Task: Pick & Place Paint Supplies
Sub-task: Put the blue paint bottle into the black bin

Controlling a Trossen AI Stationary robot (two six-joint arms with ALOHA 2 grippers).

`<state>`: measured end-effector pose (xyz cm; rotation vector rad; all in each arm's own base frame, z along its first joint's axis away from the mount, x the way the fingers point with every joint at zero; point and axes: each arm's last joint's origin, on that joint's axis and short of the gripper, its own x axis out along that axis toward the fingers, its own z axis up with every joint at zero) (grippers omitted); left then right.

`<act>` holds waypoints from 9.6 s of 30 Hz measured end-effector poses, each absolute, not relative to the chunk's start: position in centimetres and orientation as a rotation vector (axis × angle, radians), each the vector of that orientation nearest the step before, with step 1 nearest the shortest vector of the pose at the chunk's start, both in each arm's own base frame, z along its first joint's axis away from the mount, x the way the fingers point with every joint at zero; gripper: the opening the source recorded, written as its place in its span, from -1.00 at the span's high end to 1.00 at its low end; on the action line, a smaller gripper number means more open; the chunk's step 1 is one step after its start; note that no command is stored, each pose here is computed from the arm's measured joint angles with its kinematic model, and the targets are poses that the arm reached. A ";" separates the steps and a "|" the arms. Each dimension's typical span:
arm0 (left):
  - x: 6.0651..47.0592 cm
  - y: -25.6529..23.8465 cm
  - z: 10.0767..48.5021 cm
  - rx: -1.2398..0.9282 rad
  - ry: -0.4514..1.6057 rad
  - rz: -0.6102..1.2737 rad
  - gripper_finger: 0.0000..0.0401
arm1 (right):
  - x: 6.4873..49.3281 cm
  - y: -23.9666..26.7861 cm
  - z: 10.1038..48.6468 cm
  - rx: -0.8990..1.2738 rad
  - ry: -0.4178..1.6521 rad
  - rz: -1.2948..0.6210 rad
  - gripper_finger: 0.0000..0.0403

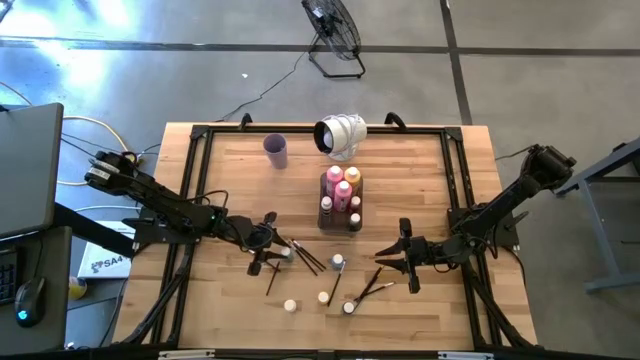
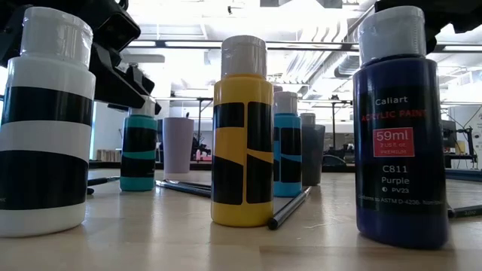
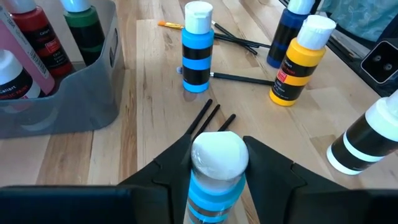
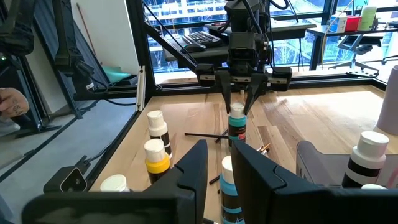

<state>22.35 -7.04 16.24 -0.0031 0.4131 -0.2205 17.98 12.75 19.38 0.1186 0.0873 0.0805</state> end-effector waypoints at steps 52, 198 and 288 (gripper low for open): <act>28.7 -1.1 28.4 -0.050 0.323 0.117 0.37 | 13.9 15.1 20.5 0.068 0.076 0.078 0.68; 35.7 -0.8 20.1 -0.189 0.258 0.311 0.37 | 13.3 15.1 19.5 0.032 0.136 0.030 0.68; 39.1 -1.4 18.6 -0.118 0.435 0.300 0.29 | 13.4 15.1 19.5 0.033 0.137 0.035 0.68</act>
